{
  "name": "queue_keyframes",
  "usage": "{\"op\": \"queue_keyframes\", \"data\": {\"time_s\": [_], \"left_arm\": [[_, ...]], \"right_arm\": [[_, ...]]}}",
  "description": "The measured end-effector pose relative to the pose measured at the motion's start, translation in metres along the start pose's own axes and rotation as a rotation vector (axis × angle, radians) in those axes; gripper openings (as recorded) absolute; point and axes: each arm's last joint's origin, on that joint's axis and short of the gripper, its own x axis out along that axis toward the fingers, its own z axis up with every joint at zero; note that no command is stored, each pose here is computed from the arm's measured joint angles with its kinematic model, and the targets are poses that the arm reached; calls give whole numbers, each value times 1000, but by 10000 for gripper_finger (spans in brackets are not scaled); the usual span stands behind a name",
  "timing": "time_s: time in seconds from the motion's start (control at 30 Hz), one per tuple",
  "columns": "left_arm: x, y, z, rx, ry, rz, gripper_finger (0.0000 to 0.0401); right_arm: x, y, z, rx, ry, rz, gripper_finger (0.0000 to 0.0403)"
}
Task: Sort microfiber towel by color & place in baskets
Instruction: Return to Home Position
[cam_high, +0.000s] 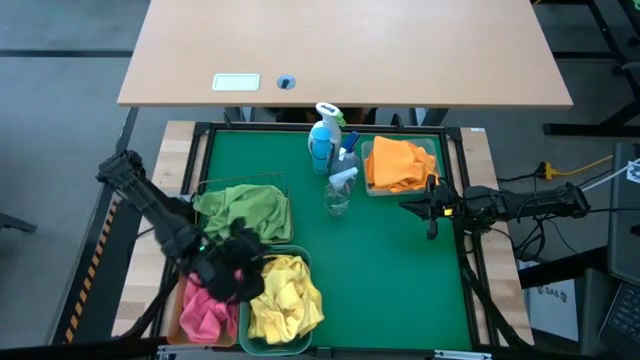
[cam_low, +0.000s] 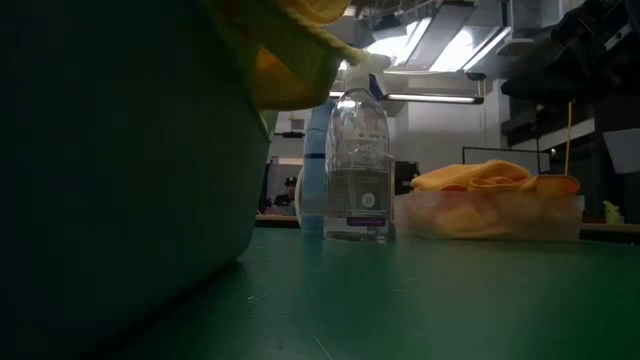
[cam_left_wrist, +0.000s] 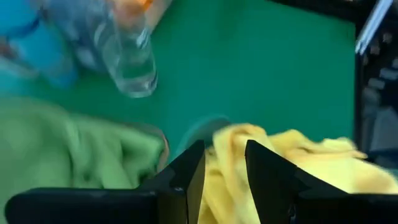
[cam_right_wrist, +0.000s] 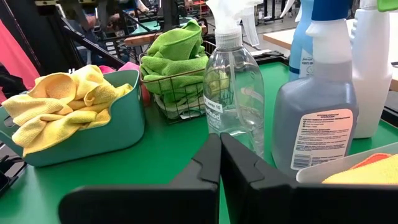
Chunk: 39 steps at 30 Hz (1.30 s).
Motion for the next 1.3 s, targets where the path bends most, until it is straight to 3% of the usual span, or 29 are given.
{"op": "queue_keyframes", "data": {"time_s": [0.27, 0.5, 0.6, 0.73, 0.9, 1.03, 1.3], "left_arm": [[13, 47, 53, 268, -16, -28, 110], [-41, 113, 74, 270, -101, 11, 110], [-65, 137, 63, 258, -159, -8, 110], [-75, 159, 40, 228, -278, -51, 110], [-69, 176, 10, 238, -472, -99, 110], [-54, 186, -13, 280, -585, -74, 110], [-44, 213, -51, 240, -686, -6, 110]], "right_arm": [[0, 0, 0, 0, 0, -4, 5], [0, 0, 0, 0, -1, -10, 5], [0, -1, -1, -3, 12, -12, 5], [0, -1, -2, -5, 16, -20, 5], [0, -2, -1, -5, 5, -63, 5], [0, -2, -1, -5, 9, -48, 5], [0, -1, -1, -4, 11, -30, 5]]}}
